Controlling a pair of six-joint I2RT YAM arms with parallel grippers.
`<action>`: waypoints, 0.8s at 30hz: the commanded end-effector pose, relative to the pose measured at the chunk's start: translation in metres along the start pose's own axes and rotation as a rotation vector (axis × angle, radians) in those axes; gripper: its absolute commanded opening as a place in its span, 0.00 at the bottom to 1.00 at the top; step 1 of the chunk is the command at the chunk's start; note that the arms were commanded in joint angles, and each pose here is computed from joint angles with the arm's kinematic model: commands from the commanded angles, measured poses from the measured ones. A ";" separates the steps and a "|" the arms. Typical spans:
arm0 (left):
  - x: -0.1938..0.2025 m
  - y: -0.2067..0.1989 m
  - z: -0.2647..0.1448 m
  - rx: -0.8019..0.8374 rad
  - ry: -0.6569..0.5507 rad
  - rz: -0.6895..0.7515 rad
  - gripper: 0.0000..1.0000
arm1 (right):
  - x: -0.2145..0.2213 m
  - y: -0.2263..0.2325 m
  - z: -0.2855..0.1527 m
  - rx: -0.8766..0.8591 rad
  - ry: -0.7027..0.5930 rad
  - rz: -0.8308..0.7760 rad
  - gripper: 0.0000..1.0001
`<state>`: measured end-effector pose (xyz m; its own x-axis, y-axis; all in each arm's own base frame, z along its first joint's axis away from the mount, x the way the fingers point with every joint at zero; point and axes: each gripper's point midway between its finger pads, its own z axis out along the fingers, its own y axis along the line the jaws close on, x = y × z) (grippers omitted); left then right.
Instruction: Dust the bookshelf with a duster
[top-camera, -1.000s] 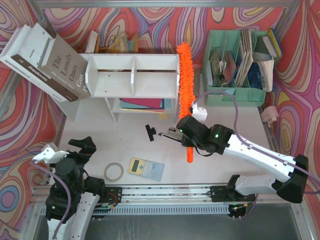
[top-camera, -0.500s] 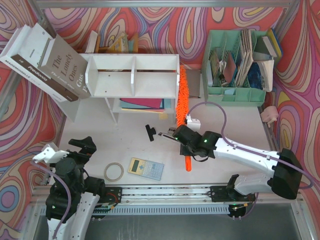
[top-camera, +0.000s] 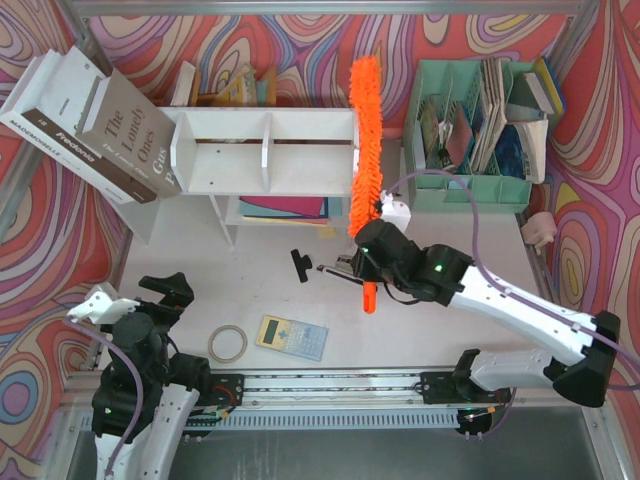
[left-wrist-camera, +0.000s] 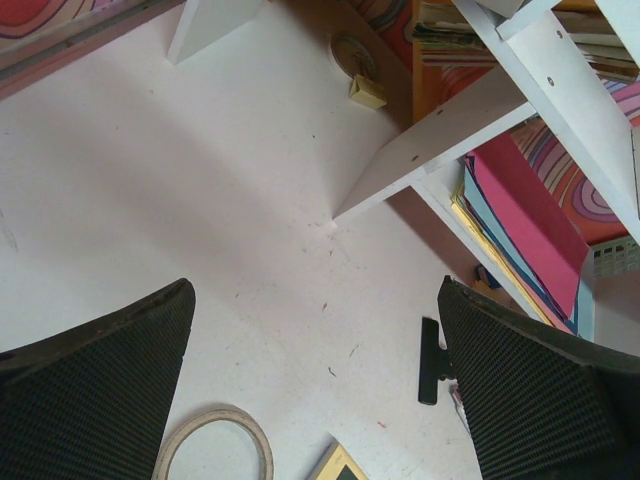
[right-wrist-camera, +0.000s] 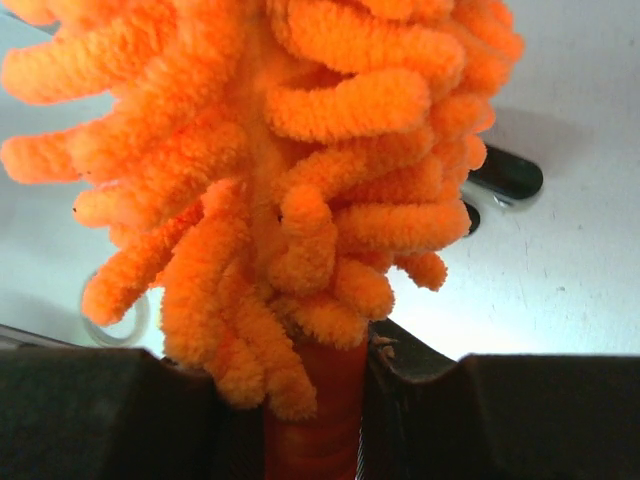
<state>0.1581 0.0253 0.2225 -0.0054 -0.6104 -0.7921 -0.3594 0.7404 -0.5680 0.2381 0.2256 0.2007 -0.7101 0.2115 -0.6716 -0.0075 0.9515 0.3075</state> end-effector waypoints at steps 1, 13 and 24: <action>0.001 -0.001 0.003 0.002 -0.001 0.005 0.99 | -0.039 0.007 -0.021 -0.038 -0.133 -0.037 0.00; 0.002 -0.001 0.003 0.000 0.004 0.009 0.98 | 0.024 -0.013 0.015 0.004 0.017 -0.004 0.00; 0.002 0.000 0.002 0.000 0.002 0.006 0.99 | 0.076 -0.033 0.041 0.069 0.153 -0.005 0.00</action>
<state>0.1581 0.0253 0.2224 -0.0060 -0.6102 -0.7922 -0.3598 0.7405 -0.5676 0.2040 0.2068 0.1048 -0.8294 0.1442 -0.5397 0.0341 0.9774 0.2088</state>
